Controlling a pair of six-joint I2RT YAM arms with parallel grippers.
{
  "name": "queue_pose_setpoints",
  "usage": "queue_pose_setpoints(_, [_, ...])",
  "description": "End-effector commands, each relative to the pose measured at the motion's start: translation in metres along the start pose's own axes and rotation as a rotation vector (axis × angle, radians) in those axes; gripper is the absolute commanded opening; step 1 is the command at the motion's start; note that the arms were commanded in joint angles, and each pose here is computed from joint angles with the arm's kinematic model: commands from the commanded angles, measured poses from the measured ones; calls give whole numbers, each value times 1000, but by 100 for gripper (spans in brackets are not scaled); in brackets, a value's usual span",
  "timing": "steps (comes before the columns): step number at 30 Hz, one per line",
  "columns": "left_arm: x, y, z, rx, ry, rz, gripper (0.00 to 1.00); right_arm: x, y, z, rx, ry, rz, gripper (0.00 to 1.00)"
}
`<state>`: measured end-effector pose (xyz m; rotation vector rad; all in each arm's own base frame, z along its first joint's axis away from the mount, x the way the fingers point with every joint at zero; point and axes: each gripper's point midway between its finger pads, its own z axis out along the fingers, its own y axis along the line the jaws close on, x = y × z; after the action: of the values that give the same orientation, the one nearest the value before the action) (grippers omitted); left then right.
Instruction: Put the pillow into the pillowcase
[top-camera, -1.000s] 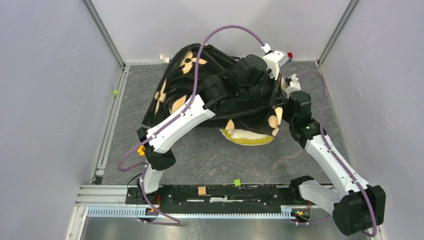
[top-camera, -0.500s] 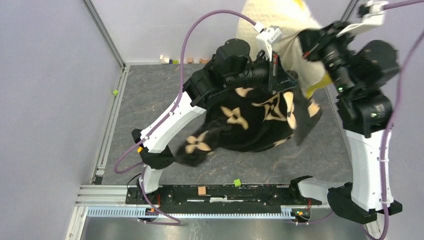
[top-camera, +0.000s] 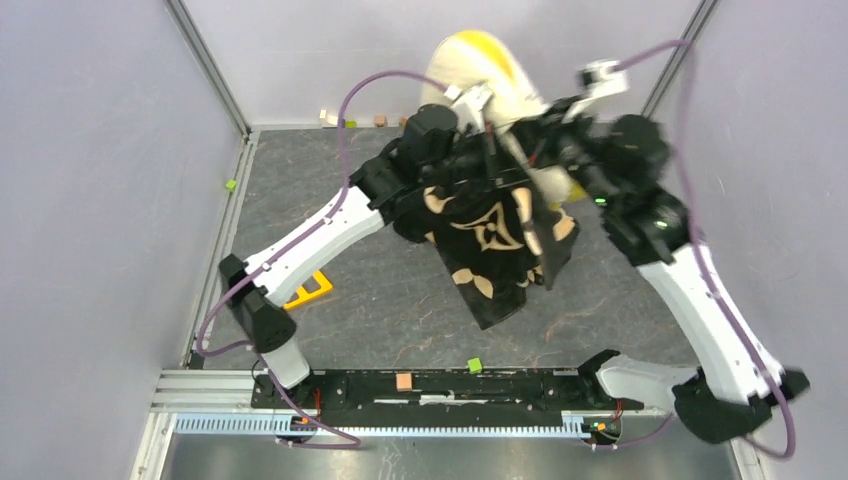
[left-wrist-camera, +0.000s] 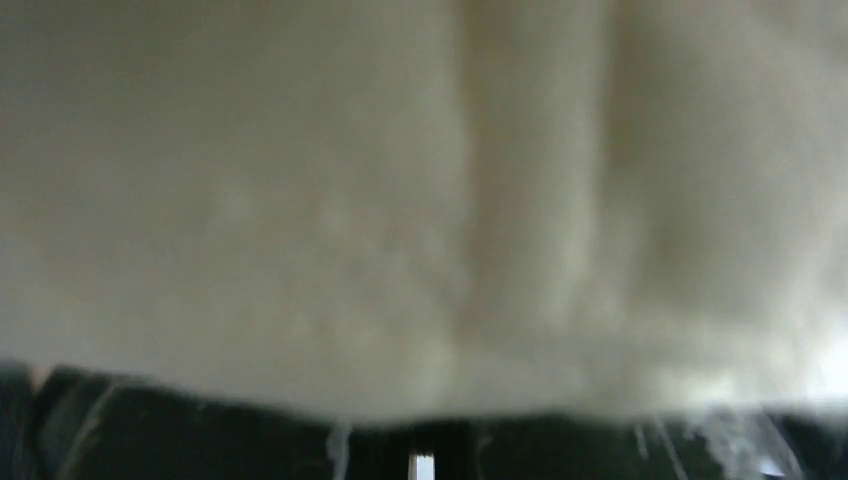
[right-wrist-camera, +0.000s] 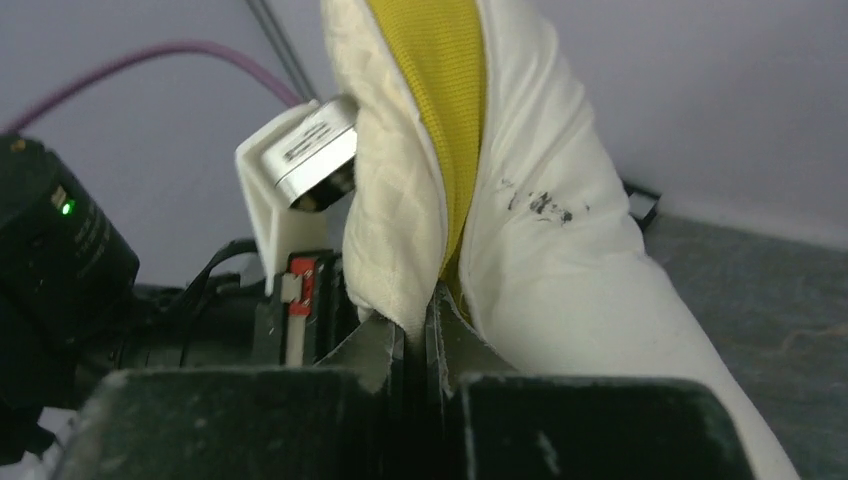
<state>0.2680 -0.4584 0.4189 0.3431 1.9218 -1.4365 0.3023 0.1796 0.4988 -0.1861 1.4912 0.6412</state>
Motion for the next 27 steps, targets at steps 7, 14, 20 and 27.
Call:
queue_pose_setpoints(7, [-13,165,-197,-485,-450,-267,2,146,206,26,-452,233,41,0])
queue_pose_setpoints(14, [17,241,-299,-864,-616,-287,2,158,305,32,-733,320,68,0])
queue_pose_setpoints(20, [30,289,-333,-1049,-645,-307,2,129,341,33,-831,266,130,0])
queue_pose_setpoints(27, [14,270,-230,-586,-348,-353,2,78,314,34,-612,164,62,0])
